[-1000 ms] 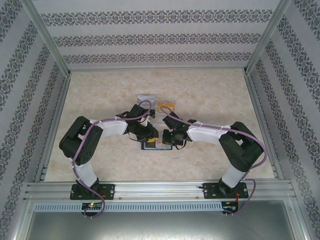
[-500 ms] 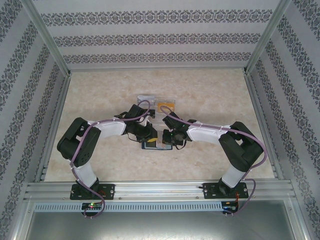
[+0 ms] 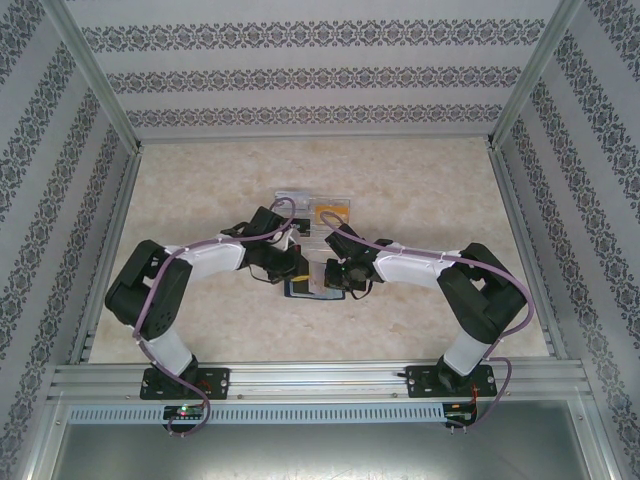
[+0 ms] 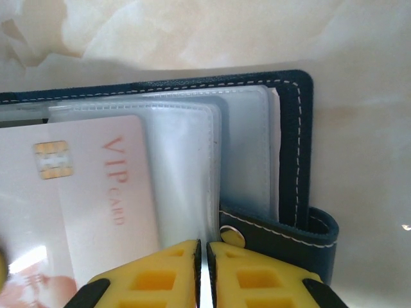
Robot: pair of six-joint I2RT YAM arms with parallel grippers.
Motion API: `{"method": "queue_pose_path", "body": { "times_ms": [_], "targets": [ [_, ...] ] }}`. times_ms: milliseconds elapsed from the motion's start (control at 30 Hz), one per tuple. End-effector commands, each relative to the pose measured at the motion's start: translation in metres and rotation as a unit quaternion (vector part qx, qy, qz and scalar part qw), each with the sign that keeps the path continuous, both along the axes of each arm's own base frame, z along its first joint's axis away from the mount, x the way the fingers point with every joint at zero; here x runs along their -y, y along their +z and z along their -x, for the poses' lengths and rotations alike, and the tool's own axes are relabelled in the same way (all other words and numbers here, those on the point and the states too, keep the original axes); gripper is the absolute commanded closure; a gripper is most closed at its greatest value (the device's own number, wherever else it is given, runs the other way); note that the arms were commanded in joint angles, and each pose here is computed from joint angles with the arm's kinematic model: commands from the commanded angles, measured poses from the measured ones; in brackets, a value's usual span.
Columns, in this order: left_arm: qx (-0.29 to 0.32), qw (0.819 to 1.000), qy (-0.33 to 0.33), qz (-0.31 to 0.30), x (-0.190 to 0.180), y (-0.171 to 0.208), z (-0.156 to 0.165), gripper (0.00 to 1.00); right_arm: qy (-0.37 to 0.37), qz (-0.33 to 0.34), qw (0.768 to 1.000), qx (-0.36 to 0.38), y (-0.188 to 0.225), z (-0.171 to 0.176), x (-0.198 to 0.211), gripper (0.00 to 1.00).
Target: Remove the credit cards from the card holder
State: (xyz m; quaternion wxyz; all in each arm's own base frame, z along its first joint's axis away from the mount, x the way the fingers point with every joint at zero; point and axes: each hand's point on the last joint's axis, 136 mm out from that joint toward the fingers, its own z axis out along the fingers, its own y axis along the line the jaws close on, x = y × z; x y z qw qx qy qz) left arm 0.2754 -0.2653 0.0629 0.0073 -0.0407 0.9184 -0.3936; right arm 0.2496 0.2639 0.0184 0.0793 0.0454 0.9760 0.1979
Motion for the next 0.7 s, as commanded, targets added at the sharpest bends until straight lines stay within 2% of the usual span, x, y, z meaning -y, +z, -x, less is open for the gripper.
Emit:
{"method": "queue_pose_path", "body": {
  "times_ms": [0, 133, 333, 467, 667],
  "targets": [
    [0.029, 0.999, -0.014, -0.022, -0.017, 0.018, 0.001, 0.98, -0.012, 0.056, 0.998, -0.030, -0.027, 0.012, 0.026, 0.84],
    [0.051, 0.998, -0.010, -0.044, -0.036, 0.034, 0.000, 0.99, -0.003, 0.024, 1.000, 0.002, -0.006, 0.002, 0.018, 0.80],
    [0.104, 0.993, 0.041, -0.030, -0.062, 0.080, -0.014, 0.99, 0.020, -0.069, 0.992, 0.102, 0.066, -0.020, -0.003, 0.60],
    [0.152, 0.985, 0.084, 0.009, -0.069, 0.120, -0.029, 0.99, 0.019, -0.134, 0.978, 0.157, 0.113, -0.033, -0.010, 0.43],
    [0.204, 0.965, 0.130, 0.100, -0.058, 0.173, -0.048, 0.99, 0.017, -0.260, 0.946, 0.191, 0.170, -0.048, -0.027, 0.28]
  ]
}}
